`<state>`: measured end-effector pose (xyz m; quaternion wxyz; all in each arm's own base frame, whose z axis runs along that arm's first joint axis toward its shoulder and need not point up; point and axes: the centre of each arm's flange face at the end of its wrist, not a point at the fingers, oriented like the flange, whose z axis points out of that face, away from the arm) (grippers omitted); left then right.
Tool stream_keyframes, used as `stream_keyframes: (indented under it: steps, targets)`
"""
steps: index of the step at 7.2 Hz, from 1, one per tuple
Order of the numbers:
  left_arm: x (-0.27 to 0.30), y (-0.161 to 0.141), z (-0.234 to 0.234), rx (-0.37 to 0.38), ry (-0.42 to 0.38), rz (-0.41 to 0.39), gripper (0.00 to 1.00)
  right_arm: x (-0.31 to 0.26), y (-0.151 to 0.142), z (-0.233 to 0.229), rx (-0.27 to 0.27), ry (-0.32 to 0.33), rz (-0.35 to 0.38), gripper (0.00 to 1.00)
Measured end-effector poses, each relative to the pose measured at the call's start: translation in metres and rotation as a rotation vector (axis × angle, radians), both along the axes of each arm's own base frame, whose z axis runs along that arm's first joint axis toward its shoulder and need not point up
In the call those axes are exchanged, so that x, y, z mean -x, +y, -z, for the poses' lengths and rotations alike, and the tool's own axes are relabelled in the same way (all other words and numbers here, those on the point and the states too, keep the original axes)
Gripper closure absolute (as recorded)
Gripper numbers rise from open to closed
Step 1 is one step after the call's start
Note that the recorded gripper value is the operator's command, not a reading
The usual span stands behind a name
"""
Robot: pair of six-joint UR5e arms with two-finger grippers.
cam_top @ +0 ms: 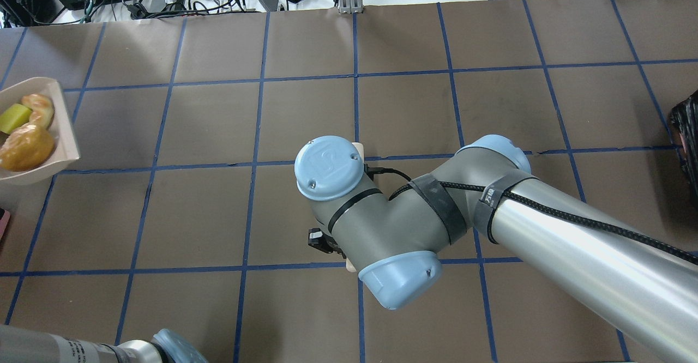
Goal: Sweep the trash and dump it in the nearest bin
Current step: 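Tilt the dustpan over the bin with left gripper to dump items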
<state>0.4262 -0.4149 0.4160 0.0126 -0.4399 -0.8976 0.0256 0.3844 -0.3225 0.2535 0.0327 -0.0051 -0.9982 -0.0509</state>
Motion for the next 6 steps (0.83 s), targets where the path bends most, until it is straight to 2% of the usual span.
stream_keyframes:
  steps: [2,4,6]
  targets:
    - [-0.044,0.066,-0.016,-0.004,-0.016,-0.147,1.0,-0.006,0.012,0.003,-0.007,0.007,-0.017,1.0]
    - [-0.076,0.124,-0.018,-0.065,-0.028,-0.281,1.0,-0.012,0.027,0.004,-0.012,0.014,-0.028,1.0]
    - [-0.095,0.164,-0.014,-0.144,-0.038,-0.362,1.0,-0.003,0.047,0.002,-0.011,0.013,-0.03,1.0]
